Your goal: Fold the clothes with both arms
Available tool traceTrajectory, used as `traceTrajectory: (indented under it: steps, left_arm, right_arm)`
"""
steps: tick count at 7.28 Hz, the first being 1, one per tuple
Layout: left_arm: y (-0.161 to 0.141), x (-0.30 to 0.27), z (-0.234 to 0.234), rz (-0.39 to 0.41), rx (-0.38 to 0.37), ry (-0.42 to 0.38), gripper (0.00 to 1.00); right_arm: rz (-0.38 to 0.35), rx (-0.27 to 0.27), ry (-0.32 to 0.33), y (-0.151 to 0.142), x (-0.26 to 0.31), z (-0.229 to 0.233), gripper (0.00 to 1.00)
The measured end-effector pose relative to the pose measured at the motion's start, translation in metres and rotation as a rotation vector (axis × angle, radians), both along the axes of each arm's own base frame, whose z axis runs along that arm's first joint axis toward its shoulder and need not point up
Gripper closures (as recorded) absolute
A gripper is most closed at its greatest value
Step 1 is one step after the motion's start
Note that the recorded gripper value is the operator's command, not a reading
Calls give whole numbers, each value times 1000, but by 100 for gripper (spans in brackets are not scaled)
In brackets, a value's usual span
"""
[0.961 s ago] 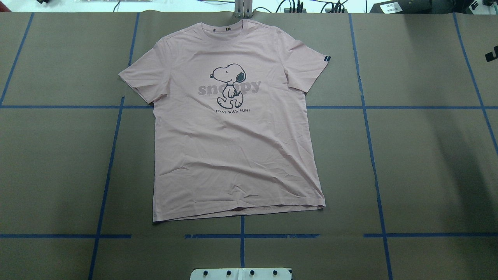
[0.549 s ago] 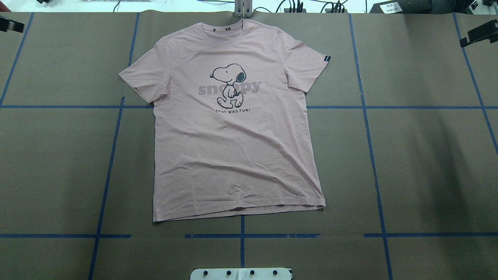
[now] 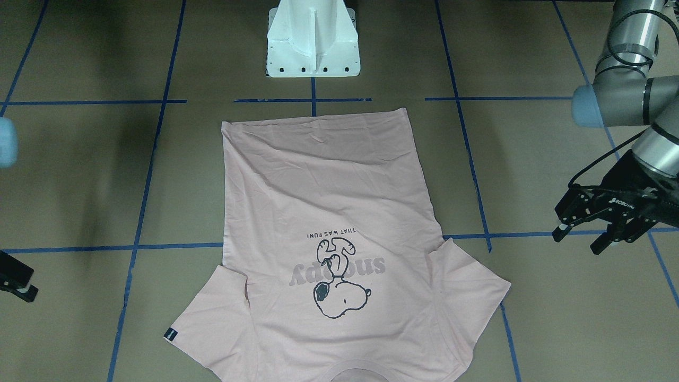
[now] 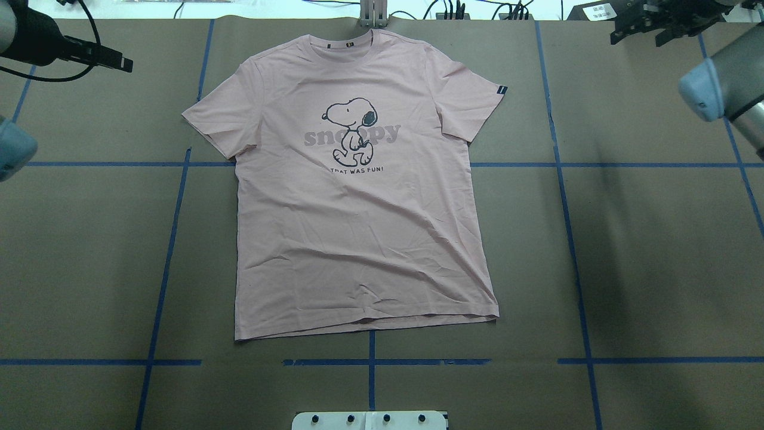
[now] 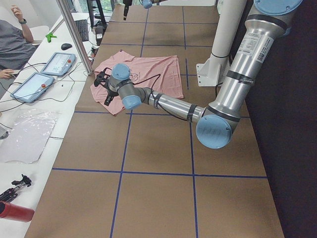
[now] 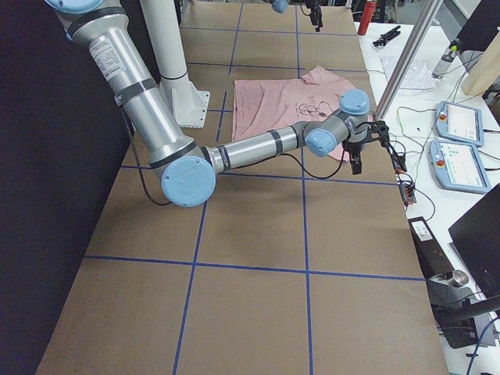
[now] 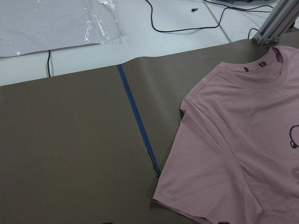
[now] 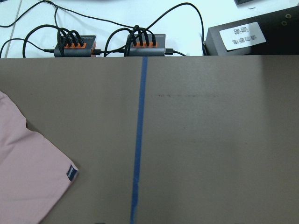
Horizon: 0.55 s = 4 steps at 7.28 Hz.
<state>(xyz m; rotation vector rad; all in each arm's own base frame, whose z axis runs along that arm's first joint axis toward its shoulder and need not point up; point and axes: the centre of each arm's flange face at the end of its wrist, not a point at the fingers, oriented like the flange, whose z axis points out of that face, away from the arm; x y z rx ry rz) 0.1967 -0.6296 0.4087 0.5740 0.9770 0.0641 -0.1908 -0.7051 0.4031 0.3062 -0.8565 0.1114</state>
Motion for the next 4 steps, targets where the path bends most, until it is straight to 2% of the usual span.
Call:
traceTrajectory:
  steps: [1, 4]
  left_arm:
    - [-3, 6, -2, -3, 0, -3, 20]
    - [-6, 10, -4, -5, 0, -3, 20]
  right_arm:
    - [39, -8, 2, -9, -40, -13, 12]
    - [146, -2, -17, -18, -156, -27, 29]
